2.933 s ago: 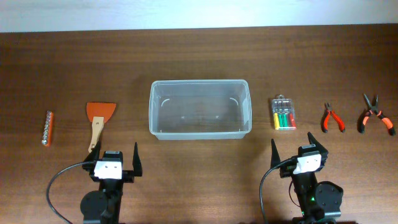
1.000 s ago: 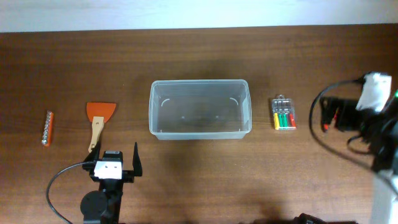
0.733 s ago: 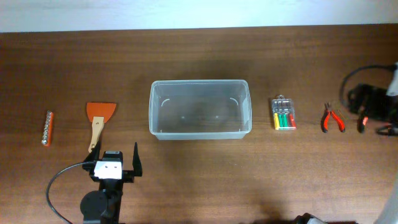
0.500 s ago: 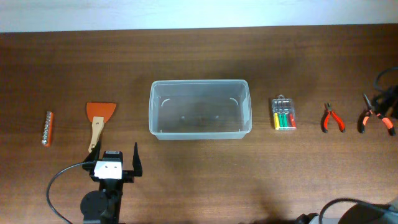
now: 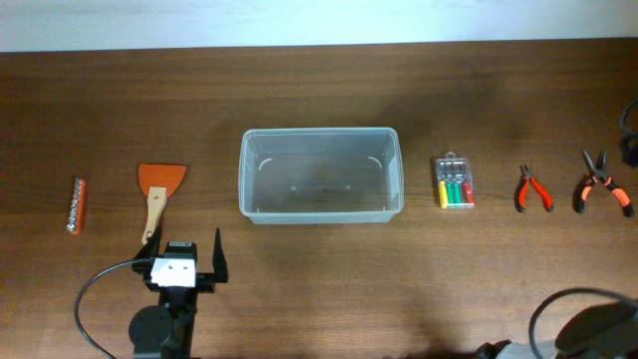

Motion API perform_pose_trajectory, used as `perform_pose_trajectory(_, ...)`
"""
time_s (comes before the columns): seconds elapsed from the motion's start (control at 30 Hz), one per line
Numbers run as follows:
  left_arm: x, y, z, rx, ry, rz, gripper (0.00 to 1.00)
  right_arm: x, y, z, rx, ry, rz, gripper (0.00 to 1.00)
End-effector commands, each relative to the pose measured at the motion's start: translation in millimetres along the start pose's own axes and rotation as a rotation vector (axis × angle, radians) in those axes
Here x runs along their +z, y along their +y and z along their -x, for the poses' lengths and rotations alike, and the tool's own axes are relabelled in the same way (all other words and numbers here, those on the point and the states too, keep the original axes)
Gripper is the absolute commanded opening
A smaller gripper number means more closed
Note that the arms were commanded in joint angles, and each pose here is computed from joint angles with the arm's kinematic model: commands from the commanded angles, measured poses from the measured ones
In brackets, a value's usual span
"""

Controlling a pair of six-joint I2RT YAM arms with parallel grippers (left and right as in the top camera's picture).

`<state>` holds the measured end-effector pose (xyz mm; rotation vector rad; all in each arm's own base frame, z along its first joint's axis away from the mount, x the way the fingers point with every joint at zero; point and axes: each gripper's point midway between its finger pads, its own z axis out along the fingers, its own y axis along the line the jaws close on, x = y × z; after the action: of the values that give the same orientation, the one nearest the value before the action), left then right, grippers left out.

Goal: Pack container
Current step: 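Move the right gripper over the orange-black long-nose pliers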

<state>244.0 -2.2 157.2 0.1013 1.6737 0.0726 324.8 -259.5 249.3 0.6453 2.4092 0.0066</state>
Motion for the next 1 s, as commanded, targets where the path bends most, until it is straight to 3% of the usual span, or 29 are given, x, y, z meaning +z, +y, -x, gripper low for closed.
perform_pose_trajectory(0.0,0.0,2.3,-1.3,0.012,-0.001,0.012,0.99,25.9,-27.9,-2.6,-0.047,0.073,-0.178,0.99)
perform_pose_trajectory(0.1,0.0,2.3,-1.3,0.012,-0.001,0.012,0.99,53.4,-51.7,-20.8,-0.094,0.211,-0.387,0.99)
perform_pose_trajectory(0.2,0.0,2.4,-1.3,0.012,-0.001,0.012,0.99,73.0,-54.5,-33.0,-0.151,0.302,-0.481,0.99)
perform_pose_trajectory(0.57,0.0,2.3,-1.3,0.012,-0.001,0.012,0.99,114.3,-8.6,-26.6,-0.187,0.263,-0.293,0.99)
perform_pose_trajectory(0.97,0.0,2.3,-1.3,0.012,-0.001,0.012,0.99,140.1,-11.1,-45.5,-0.103,0.312,-0.138,0.99)
